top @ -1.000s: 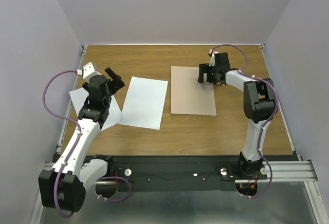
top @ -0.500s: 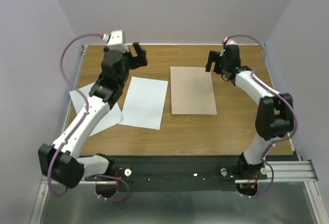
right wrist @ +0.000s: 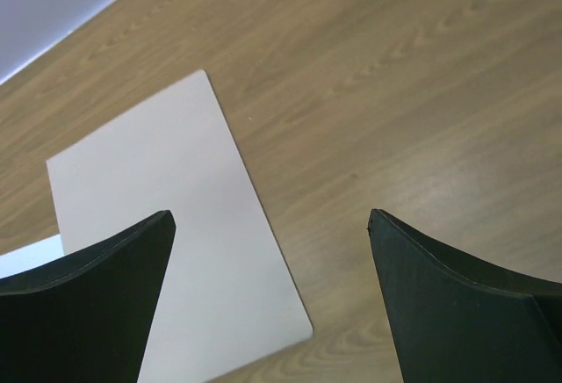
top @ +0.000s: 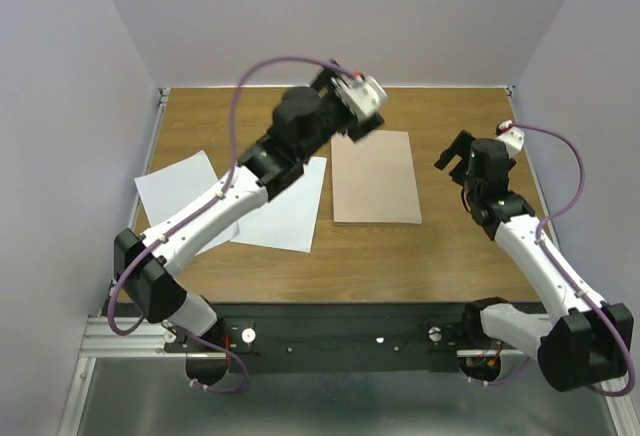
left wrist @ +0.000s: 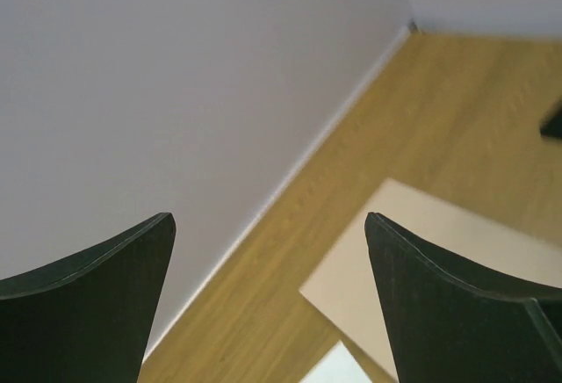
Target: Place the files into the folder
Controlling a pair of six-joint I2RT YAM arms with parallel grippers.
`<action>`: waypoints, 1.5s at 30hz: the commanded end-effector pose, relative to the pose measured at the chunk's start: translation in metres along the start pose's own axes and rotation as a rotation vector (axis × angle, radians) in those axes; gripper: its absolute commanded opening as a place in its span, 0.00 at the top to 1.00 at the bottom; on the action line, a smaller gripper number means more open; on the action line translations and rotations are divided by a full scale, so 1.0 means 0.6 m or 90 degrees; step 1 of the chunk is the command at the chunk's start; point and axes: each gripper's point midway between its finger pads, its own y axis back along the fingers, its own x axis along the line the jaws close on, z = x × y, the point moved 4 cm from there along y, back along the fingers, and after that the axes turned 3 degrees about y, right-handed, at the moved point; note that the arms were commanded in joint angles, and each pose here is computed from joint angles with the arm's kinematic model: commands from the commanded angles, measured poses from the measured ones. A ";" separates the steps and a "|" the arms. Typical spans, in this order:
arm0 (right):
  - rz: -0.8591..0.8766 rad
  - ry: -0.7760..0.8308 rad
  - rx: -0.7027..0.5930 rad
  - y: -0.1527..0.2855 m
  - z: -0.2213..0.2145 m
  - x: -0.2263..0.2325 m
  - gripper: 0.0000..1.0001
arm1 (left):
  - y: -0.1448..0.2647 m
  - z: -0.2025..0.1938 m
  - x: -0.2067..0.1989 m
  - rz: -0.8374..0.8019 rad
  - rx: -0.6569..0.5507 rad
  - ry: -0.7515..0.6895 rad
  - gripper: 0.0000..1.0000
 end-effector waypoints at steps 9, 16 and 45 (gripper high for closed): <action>-0.074 -0.022 0.017 0.013 -0.049 -0.052 0.00 | 0.050 -0.303 -0.311 -0.363 0.231 -0.295 0.02; -0.071 -0.014 0.028 0.011 -0.056 -0.051 0.00 | 0.076 -0.343 -0.361 -0.418 0.260 -0.308 0.02; -0.092 -0.019 0.000 0.024 -0.047 -0.067 0.00 | 0.062 -0.459 -0.354 -0.397 0.339 -0.344 0.06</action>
